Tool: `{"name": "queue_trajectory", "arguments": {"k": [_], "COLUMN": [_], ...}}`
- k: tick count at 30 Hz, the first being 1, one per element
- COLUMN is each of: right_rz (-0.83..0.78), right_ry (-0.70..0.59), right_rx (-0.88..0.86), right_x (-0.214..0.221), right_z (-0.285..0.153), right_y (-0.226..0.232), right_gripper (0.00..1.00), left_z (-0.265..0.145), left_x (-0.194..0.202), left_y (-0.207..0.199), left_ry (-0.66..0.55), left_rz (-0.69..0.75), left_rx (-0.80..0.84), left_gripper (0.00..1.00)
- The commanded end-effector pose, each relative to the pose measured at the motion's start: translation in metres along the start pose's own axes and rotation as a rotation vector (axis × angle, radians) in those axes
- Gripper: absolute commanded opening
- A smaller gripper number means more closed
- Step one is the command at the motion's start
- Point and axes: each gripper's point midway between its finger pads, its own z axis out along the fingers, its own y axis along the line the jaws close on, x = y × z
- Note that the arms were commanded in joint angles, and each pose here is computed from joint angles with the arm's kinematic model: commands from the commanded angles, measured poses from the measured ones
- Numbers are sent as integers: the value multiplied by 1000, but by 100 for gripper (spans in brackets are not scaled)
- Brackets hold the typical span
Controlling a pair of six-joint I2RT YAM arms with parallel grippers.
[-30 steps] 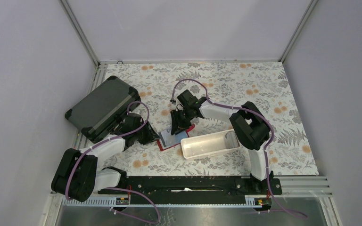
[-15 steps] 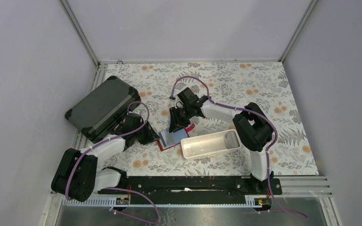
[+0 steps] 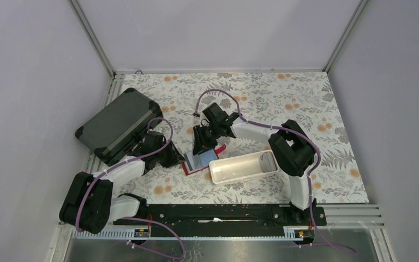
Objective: Put the credit cards into the card holder
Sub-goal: Turn over the card slot in the card holder.
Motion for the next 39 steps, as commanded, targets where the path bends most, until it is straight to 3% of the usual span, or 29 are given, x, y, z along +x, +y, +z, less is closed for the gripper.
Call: {"name": "queue_trajectory", "arguments": {"k": [1, 7, 19, 39], "right_rz": [-55, -61, -113, -324], "right_ry": [-60, -60, -57, -30], "right_rx": [14, 149, 368, 627], "right_x": [-13, -11, -15, -8], "right_z": [-8, -5, -13, 6], "right_y": [19, -3, -16, -18], "right_gripper": [35, 32, 10, 11], "left_z": [1, 1, 4, 11], "left_x": [7, 7, 5, 2], "left_y": [2, 2, 2, -9], "left_ry": [21, 24, 18, 12], "left_rz": [5, 4, 1, -16], "left_rx": [7, 7, 3, 68], "left_gripper": [30, 30, 26, 26]}}
